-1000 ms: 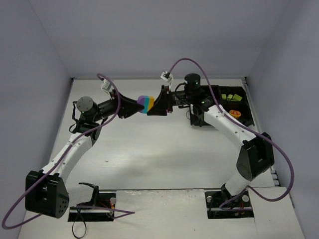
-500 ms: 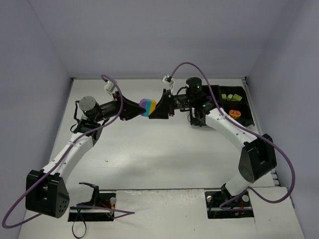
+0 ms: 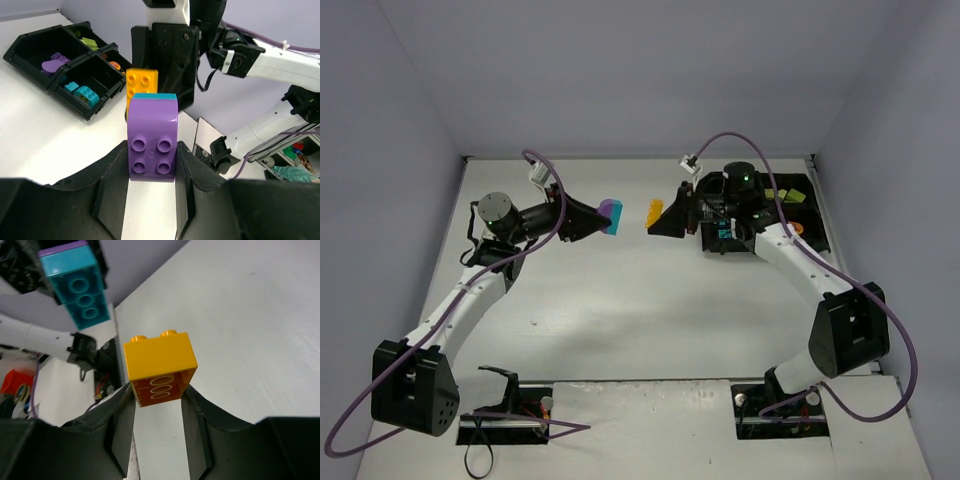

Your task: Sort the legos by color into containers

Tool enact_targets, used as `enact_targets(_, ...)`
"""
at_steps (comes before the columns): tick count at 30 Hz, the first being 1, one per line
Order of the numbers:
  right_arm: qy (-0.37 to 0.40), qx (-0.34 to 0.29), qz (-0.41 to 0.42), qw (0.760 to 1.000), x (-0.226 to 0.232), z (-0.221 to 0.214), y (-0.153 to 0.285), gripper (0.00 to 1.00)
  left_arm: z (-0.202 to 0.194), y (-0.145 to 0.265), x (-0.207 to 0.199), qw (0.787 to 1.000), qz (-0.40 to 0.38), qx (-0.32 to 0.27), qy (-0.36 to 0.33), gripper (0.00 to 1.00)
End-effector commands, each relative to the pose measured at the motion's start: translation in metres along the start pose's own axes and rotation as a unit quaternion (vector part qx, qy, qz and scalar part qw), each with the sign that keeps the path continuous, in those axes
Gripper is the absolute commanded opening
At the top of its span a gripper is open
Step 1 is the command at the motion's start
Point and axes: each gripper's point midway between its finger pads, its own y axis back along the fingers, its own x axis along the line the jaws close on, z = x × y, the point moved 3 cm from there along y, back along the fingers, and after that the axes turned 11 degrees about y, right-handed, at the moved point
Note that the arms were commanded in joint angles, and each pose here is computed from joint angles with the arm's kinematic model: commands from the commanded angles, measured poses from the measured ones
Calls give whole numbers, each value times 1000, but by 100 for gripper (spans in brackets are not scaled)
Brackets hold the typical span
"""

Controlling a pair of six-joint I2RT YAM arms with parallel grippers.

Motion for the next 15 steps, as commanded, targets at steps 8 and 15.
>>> enact_targets(8, -100, -27, -476, 873, -114, 2, 164, 0, 8, 8, -3, 997, 47, -6, -60, 0)
enact_targets(15, -216, -82, -660, 715, -143, -27, 260, 0, -5, 15, 10, 995, 83, 4, -59, 0)
